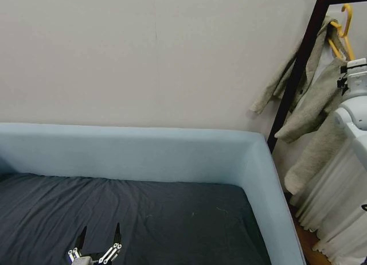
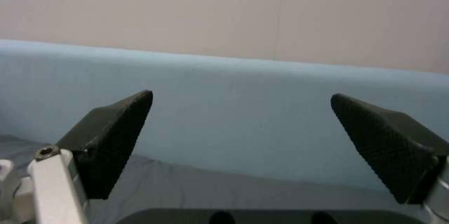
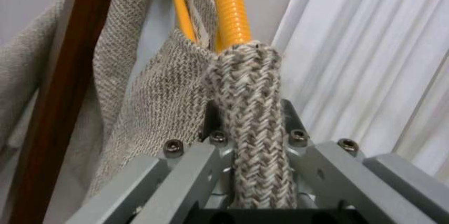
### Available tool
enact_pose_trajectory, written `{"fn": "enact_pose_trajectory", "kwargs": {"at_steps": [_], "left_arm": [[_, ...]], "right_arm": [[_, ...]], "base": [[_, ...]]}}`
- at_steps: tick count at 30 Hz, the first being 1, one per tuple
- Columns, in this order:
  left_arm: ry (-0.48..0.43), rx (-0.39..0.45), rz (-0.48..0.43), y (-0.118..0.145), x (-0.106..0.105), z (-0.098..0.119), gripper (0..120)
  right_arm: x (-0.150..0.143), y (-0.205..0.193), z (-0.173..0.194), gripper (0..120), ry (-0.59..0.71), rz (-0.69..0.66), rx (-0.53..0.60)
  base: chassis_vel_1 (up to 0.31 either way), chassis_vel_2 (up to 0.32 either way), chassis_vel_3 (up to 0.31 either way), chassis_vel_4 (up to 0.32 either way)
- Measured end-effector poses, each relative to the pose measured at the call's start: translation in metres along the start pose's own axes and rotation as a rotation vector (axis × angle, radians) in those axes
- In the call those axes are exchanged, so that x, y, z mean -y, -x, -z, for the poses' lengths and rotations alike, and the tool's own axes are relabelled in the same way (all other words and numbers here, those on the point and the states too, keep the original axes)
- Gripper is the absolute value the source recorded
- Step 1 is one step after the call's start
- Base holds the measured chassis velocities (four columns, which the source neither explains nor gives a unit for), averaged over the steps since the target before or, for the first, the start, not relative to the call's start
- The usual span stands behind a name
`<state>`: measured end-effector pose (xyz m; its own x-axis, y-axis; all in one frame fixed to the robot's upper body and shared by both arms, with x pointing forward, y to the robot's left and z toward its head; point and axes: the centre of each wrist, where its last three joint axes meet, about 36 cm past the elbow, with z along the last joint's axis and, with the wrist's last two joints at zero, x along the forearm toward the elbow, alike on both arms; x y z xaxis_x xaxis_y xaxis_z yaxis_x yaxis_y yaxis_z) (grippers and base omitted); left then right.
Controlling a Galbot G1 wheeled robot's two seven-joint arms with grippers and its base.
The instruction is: Pick up the clothes from the sofa and hang them on the clothes hanger.
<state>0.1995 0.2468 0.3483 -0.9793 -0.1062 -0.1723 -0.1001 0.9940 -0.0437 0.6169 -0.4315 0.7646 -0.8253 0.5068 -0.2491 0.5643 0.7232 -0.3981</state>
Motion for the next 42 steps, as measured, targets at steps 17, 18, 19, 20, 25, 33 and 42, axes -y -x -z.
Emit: {"fn": "enact_pose_trajectory", "kwargs": {"at_steps": [17,18,19,20,25,33,42], "left_arm": [[0.0,0.0,0.0,0.0,0.0,0.0,100],[0.0,0.0,0.0,0.0,0.0,0.0,100],[0.0,0.0,0.0,0.0,0.0,0.0,100],[0.0,0.0,0.0,0.0,0.0,0.0,100],[0.0,0.0,0.0,0.0,0.0,0.0,100],[0.0,0.0,0.0,0.0,0.0,0.0,100],[0.0,0.0,0.0,0.0,0.0,0.0,100]], "right_arm": [[0.022,-0.004,0.087,4,0.171,0.096,-0.202],[0.022,-0.002,0.089,4,0.177,0.098,-0.213],[0.022,-0.002,0.089,4,0.177,0.098,-0.213],[0.022,0.001,0.089,4,0.182,0.098,-0.224],[0.023,0.006,0.093,4,0.218,0.104,-0.265],[0.024,0.012,0.109,4,0.279,0.083,-0.301],[0.01,0.013,0.144,4,0.347,0.066,-0.363]], "base": [[0.0,0.0,0.0,0.0],[0.0,0.0,0.0,0.0],[0.0,0.0,0.0,0.0],[0.0,0.0,0.0,0.0],[0.0,0.0,0.0,0.0],[0.0,0.0,0.0,0.0],[0.0,0.0,0.0,0.0]]}}
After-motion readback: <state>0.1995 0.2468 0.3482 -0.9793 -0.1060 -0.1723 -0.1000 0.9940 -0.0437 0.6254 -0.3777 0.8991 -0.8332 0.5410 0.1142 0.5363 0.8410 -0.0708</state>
